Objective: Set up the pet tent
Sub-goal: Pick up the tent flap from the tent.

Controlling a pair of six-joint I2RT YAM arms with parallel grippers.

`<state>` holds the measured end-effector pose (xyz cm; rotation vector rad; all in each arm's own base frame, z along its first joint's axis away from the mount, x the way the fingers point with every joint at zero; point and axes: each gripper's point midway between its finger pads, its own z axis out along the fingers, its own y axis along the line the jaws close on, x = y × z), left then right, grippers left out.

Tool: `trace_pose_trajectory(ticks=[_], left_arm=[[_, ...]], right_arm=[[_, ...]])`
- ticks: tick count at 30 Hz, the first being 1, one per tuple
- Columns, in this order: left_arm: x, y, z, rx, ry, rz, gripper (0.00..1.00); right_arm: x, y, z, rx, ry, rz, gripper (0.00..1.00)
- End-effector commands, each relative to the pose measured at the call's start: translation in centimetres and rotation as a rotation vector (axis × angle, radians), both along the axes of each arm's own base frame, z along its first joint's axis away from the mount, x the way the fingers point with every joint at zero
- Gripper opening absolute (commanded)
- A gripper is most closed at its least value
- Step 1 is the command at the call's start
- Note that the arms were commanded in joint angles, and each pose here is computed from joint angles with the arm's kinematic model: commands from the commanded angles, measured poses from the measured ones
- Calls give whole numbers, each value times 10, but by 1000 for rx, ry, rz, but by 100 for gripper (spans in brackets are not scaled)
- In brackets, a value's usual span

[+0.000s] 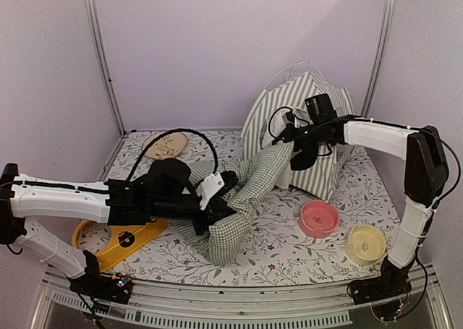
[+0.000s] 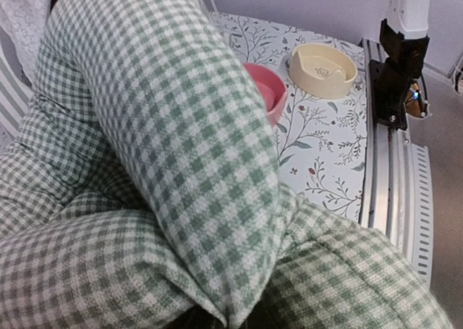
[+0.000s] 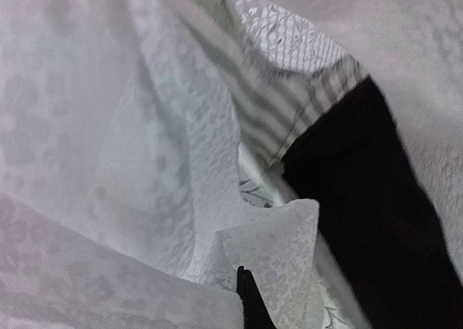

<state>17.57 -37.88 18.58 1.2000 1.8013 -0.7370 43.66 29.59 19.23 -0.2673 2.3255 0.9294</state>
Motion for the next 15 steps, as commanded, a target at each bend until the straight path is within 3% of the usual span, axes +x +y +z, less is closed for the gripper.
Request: trace_pose_trajectory(ticks=[1,7,15], left_arm=[[-13,-7,18,-30,-74,-7,0],[-39,-17,10,31,-221,-66,0],[-10,-23,-1,136,-458,-16,0]], right_arm=[[-34,26,13,216,125,138,0],[-56,19,49,264,103,151,0],[-76,12,99,305,49,174,0]])
